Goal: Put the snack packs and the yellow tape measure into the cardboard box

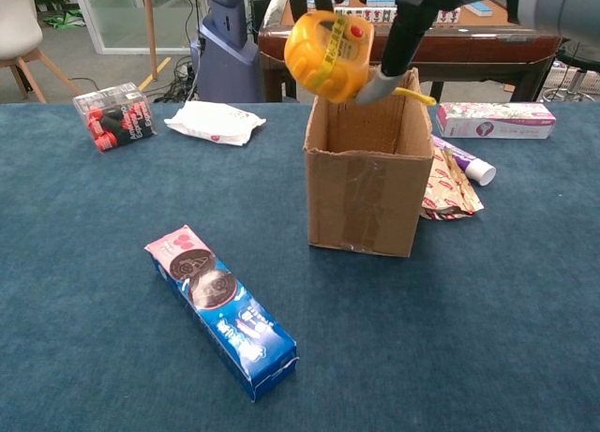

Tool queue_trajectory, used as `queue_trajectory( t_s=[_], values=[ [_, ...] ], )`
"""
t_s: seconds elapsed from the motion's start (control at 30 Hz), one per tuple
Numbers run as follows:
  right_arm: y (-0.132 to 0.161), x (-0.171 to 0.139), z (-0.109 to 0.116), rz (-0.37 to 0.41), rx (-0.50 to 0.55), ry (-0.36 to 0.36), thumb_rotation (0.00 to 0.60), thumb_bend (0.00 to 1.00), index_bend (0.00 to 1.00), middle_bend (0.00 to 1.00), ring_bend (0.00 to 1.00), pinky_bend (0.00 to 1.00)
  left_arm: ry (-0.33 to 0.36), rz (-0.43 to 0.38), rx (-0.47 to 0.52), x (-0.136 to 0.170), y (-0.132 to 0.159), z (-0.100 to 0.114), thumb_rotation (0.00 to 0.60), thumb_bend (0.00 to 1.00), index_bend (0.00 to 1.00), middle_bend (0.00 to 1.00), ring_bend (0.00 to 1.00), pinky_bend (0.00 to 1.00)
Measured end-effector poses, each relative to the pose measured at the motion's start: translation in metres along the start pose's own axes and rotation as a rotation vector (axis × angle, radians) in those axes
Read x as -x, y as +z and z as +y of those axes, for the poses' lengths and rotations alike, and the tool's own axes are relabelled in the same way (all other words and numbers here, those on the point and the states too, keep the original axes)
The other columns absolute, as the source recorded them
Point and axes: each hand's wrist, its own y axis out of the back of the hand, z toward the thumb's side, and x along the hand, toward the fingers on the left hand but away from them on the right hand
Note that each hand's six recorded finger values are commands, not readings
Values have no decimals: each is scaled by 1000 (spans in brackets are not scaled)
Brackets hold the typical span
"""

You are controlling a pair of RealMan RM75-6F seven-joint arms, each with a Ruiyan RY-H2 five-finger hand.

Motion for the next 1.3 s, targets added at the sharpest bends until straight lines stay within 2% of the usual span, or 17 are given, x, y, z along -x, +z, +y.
queue_trajectory(
  t_s=[0.3,0.47,0.6,0.73,0.9,1.3],
  values=[
    [-35,16,-23,-118,-16,44,600,18,457,489,287,23,-2,2,3,0,-1,0,600,263,394,339,321,623],
    [-46,24,-36,-156,-18,71,600,18,457,471,288,23,-3,2,7,1,-1,0,600,263,394,339,321,624],
    [-51,29,-48,-174,-15,101,600,10,457,421,268,23,-1,2,9,1,-1,0,600,263,394,339,321,623],
    [-50,30,-58,-173,2,138,600,0,427,345,200,23,-1,2,10,1,-1,0,600,262,394,339,321,624],
    [-47,29,-66,-148,19,174,600,0,303,245,117,23,-1,3,10,1,-2,0,600,262,394,339,321,623],
    [-49,27,-65,-136,32,186,600,0,239,170,70,23,-4,5,8,1,-2,0,600,262,394,339,321,623]
  ],
)
